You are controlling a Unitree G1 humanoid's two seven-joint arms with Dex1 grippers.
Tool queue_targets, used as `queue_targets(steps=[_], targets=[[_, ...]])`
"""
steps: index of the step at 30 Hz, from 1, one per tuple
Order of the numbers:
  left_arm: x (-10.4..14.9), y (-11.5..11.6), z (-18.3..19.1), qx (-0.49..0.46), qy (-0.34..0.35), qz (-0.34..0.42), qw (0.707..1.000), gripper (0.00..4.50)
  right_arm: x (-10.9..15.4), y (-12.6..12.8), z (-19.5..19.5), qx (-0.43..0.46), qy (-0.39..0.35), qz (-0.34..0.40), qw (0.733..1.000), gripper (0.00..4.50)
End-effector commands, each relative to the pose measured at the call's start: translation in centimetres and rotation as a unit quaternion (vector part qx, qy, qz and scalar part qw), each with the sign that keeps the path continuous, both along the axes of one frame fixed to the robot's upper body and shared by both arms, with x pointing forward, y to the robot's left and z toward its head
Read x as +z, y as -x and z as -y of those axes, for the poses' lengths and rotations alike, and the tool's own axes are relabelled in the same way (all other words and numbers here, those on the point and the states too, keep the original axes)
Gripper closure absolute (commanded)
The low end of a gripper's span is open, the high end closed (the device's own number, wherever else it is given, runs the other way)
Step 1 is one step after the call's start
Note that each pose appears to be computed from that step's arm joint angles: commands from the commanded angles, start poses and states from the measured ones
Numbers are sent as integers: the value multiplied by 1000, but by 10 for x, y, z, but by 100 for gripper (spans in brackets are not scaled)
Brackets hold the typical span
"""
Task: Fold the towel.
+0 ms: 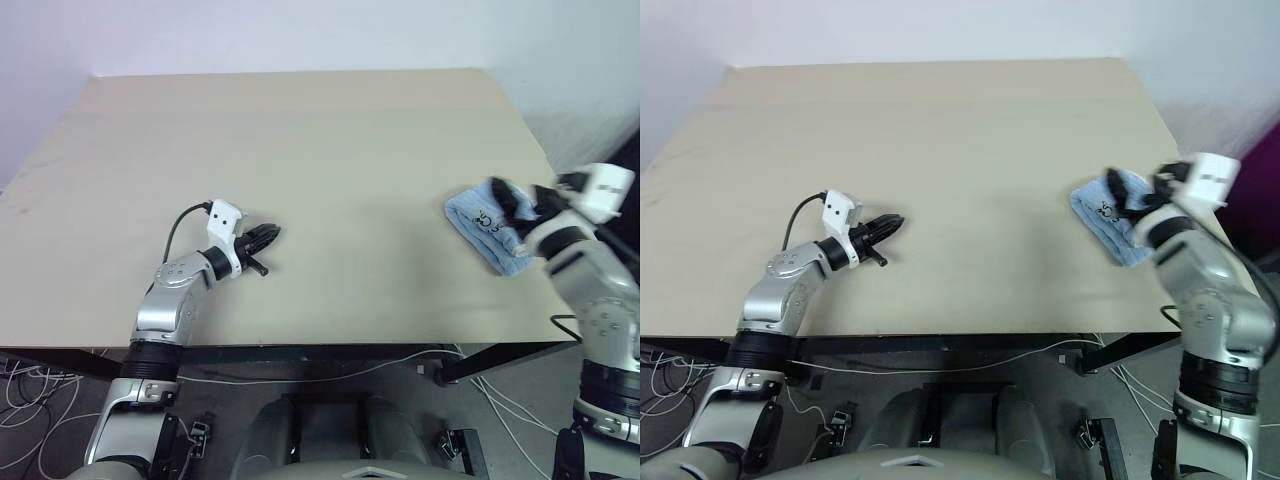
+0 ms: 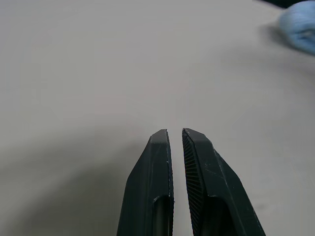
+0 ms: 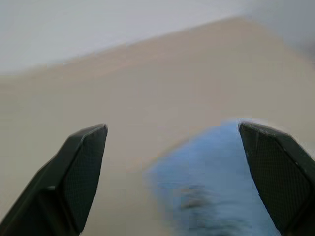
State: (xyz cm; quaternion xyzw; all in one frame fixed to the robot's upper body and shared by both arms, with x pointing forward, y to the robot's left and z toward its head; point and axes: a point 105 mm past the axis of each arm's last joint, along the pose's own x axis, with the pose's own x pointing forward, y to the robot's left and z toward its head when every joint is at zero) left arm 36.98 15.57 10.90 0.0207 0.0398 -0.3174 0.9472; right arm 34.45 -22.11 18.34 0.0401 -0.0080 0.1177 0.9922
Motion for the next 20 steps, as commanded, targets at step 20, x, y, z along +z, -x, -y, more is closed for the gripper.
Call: queue_targets(steps=[20], targets=[[17,29,-63,127,-46,36,990,403,-45,-14,-86,182,130,26,974,3]])
